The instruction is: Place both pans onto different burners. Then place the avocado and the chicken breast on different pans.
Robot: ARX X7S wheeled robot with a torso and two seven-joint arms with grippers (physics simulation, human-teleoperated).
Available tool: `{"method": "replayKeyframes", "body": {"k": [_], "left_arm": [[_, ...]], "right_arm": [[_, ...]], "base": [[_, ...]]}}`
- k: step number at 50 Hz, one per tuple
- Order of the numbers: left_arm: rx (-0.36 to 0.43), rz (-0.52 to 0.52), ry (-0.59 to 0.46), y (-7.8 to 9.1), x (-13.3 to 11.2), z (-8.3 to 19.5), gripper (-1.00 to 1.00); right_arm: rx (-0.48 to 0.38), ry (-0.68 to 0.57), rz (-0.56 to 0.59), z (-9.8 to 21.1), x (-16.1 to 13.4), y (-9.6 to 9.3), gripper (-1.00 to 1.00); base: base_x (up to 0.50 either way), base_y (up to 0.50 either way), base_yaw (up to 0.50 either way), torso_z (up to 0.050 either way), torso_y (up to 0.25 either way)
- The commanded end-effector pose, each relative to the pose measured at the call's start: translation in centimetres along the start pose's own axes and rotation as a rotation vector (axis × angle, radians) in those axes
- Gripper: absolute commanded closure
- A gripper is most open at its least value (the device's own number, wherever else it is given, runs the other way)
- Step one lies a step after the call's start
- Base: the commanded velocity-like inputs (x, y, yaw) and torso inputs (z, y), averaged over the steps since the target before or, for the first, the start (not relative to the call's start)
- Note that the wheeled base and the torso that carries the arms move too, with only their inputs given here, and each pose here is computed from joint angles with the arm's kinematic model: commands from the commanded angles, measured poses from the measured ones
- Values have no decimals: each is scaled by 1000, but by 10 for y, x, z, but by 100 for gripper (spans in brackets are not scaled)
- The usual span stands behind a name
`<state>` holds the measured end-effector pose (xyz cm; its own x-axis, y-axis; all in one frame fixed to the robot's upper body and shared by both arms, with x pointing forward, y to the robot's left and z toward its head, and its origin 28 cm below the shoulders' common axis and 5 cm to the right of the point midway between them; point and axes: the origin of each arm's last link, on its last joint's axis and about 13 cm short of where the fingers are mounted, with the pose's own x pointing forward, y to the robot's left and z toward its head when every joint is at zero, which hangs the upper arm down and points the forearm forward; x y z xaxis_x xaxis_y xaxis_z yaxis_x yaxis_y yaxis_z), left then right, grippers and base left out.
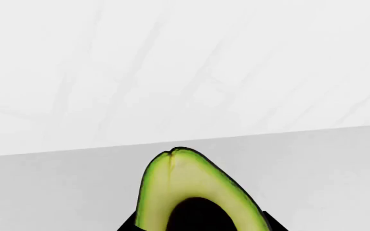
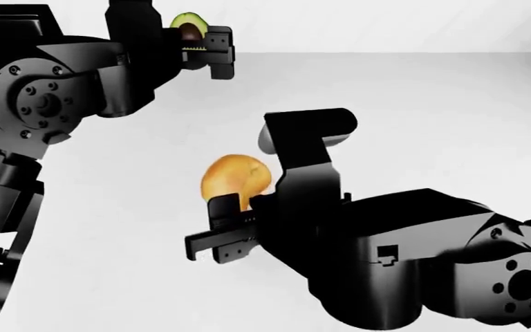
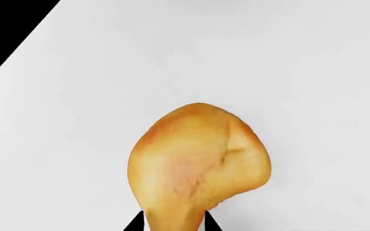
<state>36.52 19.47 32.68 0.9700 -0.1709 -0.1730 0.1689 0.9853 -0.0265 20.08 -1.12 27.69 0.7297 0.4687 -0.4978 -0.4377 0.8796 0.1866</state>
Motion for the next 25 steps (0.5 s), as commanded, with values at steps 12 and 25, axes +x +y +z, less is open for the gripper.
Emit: {"method": "replayKeyframes", "body": {"k": [12,25], "left_arm": [[-18,33,-39,4,-2,4,100],[-38,24,-59,6,-12,7,100]], "right_arm": [[-15,-172,-9,9,-32,4,100],[26,-289,-12,17,-57,-15,100]], "base": [[0,0,0,0,0],[0,0,0,0,0]]}}
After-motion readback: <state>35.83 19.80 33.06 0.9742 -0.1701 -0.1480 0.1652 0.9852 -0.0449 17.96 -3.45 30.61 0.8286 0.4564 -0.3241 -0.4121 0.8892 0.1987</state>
